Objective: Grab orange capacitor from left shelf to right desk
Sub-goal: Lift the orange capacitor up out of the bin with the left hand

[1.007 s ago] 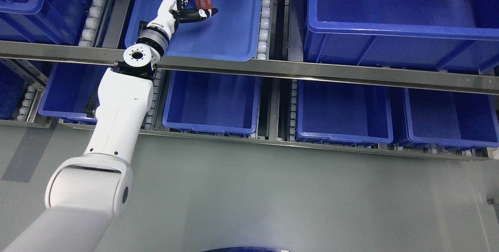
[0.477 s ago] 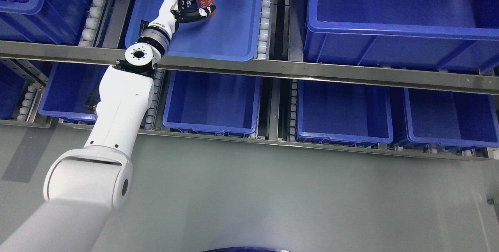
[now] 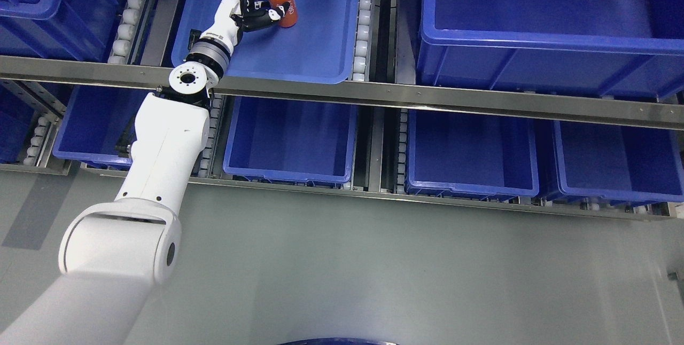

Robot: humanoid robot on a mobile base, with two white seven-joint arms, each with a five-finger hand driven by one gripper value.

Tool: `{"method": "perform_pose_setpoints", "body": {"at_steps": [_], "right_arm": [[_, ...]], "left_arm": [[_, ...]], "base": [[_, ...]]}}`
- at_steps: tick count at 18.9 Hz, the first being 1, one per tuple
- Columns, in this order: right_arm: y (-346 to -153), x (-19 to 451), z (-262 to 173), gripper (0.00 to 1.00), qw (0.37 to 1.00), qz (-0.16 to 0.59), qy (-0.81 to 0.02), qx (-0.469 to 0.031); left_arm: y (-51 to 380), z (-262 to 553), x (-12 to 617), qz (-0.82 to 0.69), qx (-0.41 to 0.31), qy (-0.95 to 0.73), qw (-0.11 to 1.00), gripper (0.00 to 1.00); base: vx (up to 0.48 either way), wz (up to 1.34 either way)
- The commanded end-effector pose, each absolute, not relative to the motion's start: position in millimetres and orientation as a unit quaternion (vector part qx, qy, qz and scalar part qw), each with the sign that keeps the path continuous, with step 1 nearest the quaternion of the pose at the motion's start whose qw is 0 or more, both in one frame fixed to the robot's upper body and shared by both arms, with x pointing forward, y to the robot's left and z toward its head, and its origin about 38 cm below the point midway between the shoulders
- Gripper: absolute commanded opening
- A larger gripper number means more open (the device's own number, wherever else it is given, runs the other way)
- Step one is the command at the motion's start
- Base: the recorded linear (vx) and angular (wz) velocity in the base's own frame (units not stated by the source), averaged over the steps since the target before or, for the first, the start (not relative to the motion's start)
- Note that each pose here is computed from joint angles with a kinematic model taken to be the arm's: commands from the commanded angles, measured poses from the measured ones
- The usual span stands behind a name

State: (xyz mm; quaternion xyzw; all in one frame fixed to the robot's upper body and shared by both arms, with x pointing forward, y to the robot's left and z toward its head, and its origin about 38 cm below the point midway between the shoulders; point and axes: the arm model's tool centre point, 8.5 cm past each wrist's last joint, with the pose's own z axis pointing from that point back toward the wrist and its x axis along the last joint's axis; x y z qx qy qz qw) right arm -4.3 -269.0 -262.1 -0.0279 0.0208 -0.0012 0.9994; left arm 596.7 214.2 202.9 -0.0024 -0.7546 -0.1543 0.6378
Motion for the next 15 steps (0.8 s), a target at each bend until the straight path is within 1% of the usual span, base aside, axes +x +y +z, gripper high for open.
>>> {"method": "perform_pose_setpoints", "body": {"at_steps": [1, 3, 6, 9, 11, 15], "right_arm": [[-280.3, 8, -262, 1.00, 0.999, -0.003, 0.003, -0.036], [-280.3, 8, -262, 1.00, 0.999, -0.003, 0.003, -0.036], [-280.3, 8, -262, 1.00, 0.999, -0.003, 0.003, -0.036], [-280.4, 8, -262, 1.00, 0.999, -0.003, 0.003, -0.037], [-280.3, 8, -262, 1.00, 0.999, -0.003, 0.003, -0.036], [-280.3, 9, -262, 1.00, 0.999, -0.003, 0.002, -0.036]], "left_arm": [[228, 197, 595, -0.131, -0.006, -0.762, 0.634, 0.00], [227, 211, 594, -0.116, -0.014, -0.789, 0.603, 0.00], [232, 277, 581, -0.110, -0.029, -0.866, 0.487, 0.00], [229, 324, 549, -0.115, -0.027, -0.912, 0.392, 0.01], [228, 337, 516, -0.119, -0.023, -0.939, 0.322, 0.01], [218, 316, 458, -0.131, -0.030, -0.963, 0.232, 0.01]], "base": [[0.000, 0.00], [0.000, 0.00], [0.000, 0.00], [0.000, 0.00], [0.000, 0.00], [0.000, 0.00]]}}
